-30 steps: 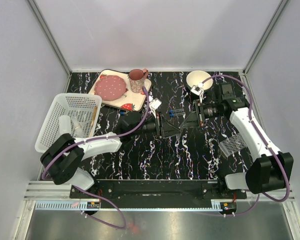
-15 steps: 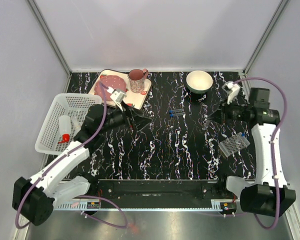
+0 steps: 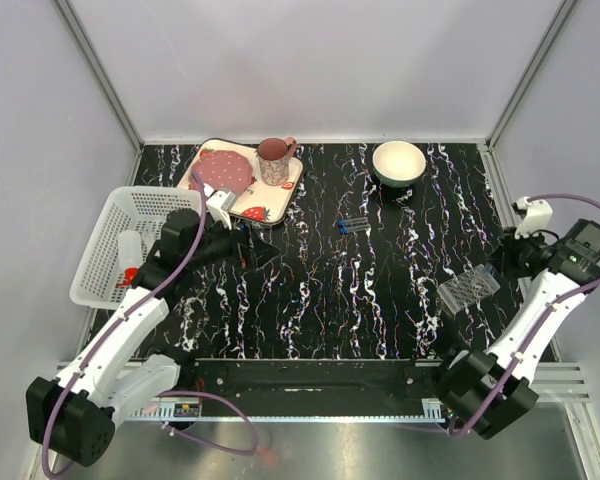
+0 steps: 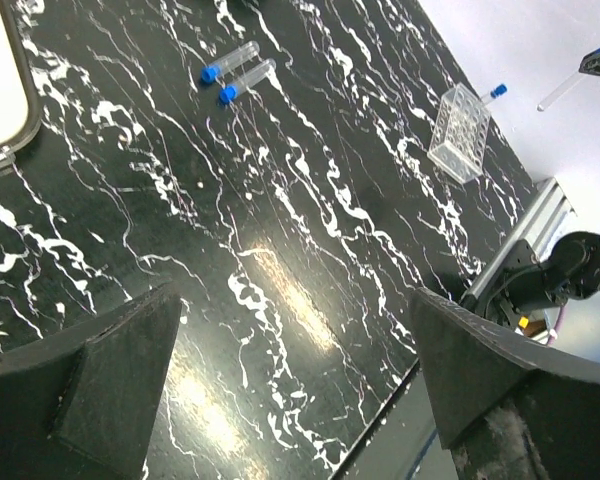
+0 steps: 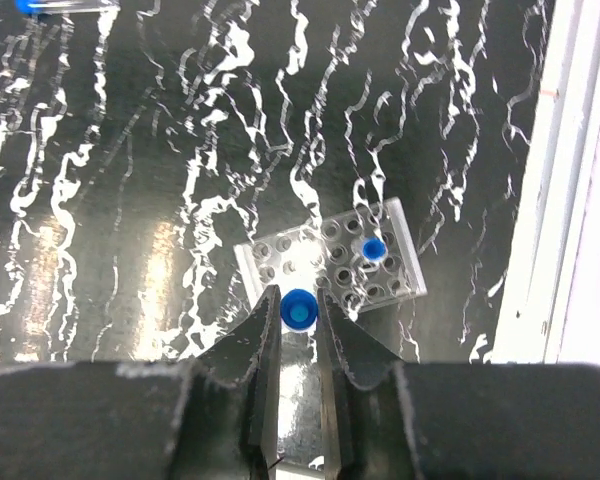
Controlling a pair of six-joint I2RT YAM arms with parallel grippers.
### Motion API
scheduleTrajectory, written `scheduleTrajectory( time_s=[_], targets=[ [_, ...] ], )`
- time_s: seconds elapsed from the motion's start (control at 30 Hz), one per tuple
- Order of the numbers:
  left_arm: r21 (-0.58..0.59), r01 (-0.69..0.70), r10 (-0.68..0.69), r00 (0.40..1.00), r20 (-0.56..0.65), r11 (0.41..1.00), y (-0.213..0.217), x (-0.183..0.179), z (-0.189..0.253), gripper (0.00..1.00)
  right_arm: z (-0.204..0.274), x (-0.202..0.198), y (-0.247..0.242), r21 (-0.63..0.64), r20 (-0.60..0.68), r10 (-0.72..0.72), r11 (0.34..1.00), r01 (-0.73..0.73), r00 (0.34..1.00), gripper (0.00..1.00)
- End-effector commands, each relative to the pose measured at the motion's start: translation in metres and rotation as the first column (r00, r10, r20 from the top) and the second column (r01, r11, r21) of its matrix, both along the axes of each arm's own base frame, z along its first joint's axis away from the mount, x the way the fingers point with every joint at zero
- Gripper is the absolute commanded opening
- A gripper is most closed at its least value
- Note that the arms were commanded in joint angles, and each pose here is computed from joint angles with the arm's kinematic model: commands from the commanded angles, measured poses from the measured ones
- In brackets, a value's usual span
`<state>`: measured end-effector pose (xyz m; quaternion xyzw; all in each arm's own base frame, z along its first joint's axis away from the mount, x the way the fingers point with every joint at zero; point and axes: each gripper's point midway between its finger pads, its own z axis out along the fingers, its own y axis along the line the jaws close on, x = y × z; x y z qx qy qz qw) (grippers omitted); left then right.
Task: Organize the chemistry lab equipment
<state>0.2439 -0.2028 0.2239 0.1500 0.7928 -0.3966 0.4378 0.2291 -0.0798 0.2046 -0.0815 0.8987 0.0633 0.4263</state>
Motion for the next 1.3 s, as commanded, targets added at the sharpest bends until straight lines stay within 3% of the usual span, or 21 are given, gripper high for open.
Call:
scheduleTrajectory(
  time_s=[0.0, 0.4, 0.57, 0.7, 1.27],
  targets=[
    [-0.021, 0.042, -0.042, 0.999, -0.024, 0.999, -0.002, -0.013, -0.004, 0.99, -0.016, -0.007, -0.02, -0.032, 0.012, 0.016, 0.999, -0.015, 1.0, 0.2],
    [-0.029, 0.047, -0.049, 0.996, -0.072, 0.998, -0.002, -0.02, -0.015, 0.99, -0.042, 0.011, -0.034, -0.089, 0.119, 0.001, 0.996, 0.009, 0.993, 0.21],
    [-0.029, 0.045, -0.047, 0.995, -0.092, 0.999, -0.003, -0.019, -0.022, 0.99, -0.048, 0.019, -0.027, -0.018, 0.183, -0.023, 0.999, 0.027, 0.983, 0.21],
    [-0.035, 0.045, -0.048, 0.992, -0.116, 0.998, -0.005, -0.017, -0.025, 0.99, -0.049, 0.027, -0.03, -0.036, 0.246, -0.025, 0.999, 0.035, 0.969, 0.21],
    [-0.047, 0.051, -0.057, 0.989, -0.137, 0.998, -0.008, -0.015, -0.027, 0.99, -0.084, 0.044, -0.02, -0.038, 0.2, 0.013, 0.999, -0.005, 0.98, 0.21]
  ],
)
